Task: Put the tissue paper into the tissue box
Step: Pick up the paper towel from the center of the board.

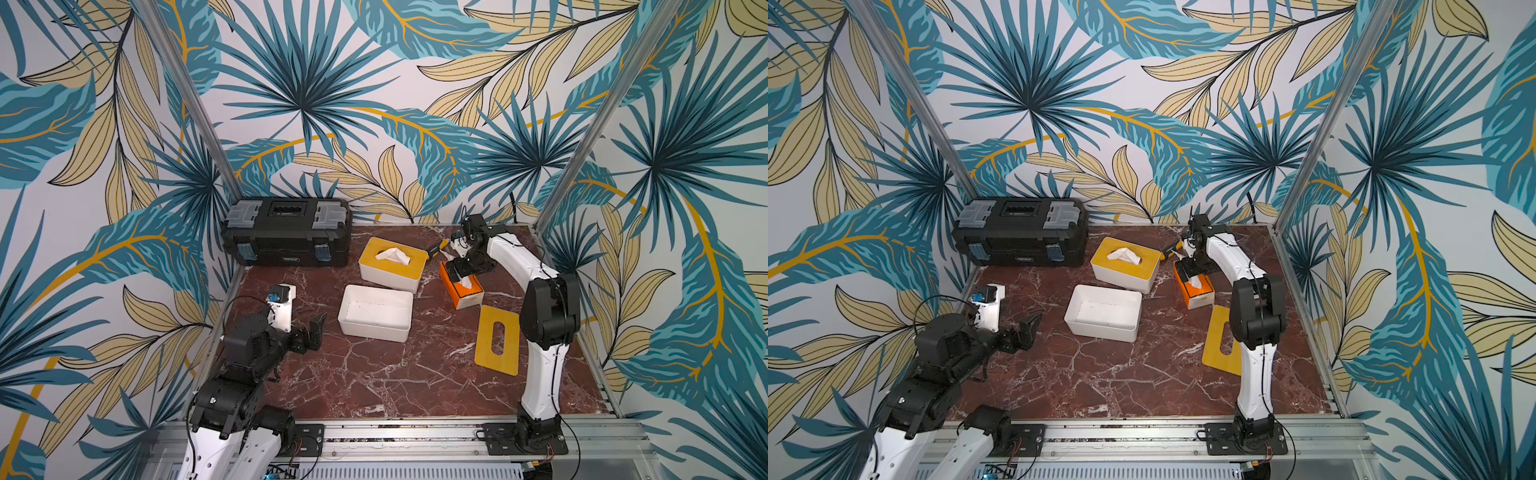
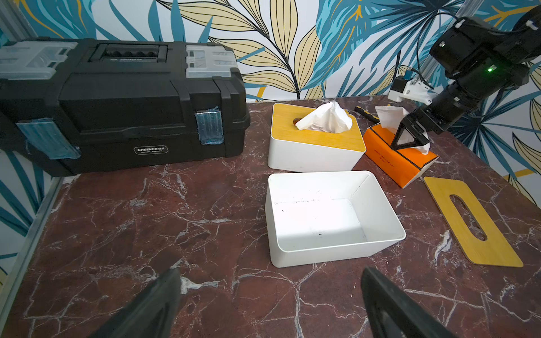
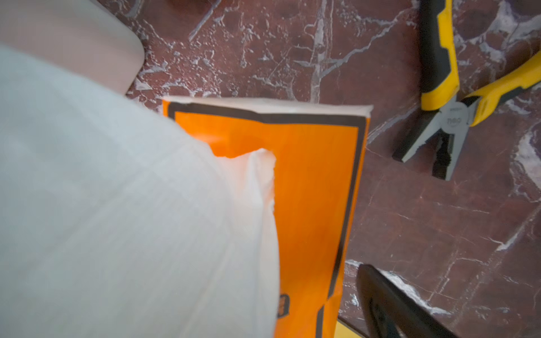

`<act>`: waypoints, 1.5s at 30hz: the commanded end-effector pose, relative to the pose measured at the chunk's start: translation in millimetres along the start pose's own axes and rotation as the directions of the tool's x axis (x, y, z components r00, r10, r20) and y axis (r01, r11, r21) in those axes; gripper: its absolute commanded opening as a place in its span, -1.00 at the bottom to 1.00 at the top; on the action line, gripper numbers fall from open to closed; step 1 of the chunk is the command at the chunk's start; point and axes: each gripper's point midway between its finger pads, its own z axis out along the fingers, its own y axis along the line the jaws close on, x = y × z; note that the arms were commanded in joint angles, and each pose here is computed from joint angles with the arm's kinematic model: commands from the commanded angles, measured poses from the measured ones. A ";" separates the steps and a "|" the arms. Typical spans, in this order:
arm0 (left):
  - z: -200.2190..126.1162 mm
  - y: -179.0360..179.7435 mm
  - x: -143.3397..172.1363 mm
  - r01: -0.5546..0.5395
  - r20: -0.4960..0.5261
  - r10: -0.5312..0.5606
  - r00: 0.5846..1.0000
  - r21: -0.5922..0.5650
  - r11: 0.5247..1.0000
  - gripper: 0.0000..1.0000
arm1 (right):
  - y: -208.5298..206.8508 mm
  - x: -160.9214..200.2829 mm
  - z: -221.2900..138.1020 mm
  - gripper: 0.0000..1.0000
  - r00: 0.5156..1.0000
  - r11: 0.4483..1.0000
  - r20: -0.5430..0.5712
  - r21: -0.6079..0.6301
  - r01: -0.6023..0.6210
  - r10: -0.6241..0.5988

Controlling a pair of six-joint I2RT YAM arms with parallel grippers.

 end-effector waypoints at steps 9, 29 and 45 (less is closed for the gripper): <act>5.5 -0.2 1.7 0.004 -0.004 -0.004 1.000 0.011 1.000 1.00 | 4.3 14.3 15.9 0.99 0.997 0.999 -0.073 0.040 0.036 -0.033; 6.0 -1.7 1.8 0.002 -0.007 -0.002 1.000 0.019 1.000 1.00 | 2.1 27.4 42.7 0.99 0.988 0.998 -0.153 0.057 0.034 -0.025; 5.8 -2.2 1.6 0.003 -0.005 -0.003 1.000 0.022 1.000 1.00 | 24.0 46.0 57.8 0.99 0.971 0.997 -0.237 -0.070 0.029 -0.045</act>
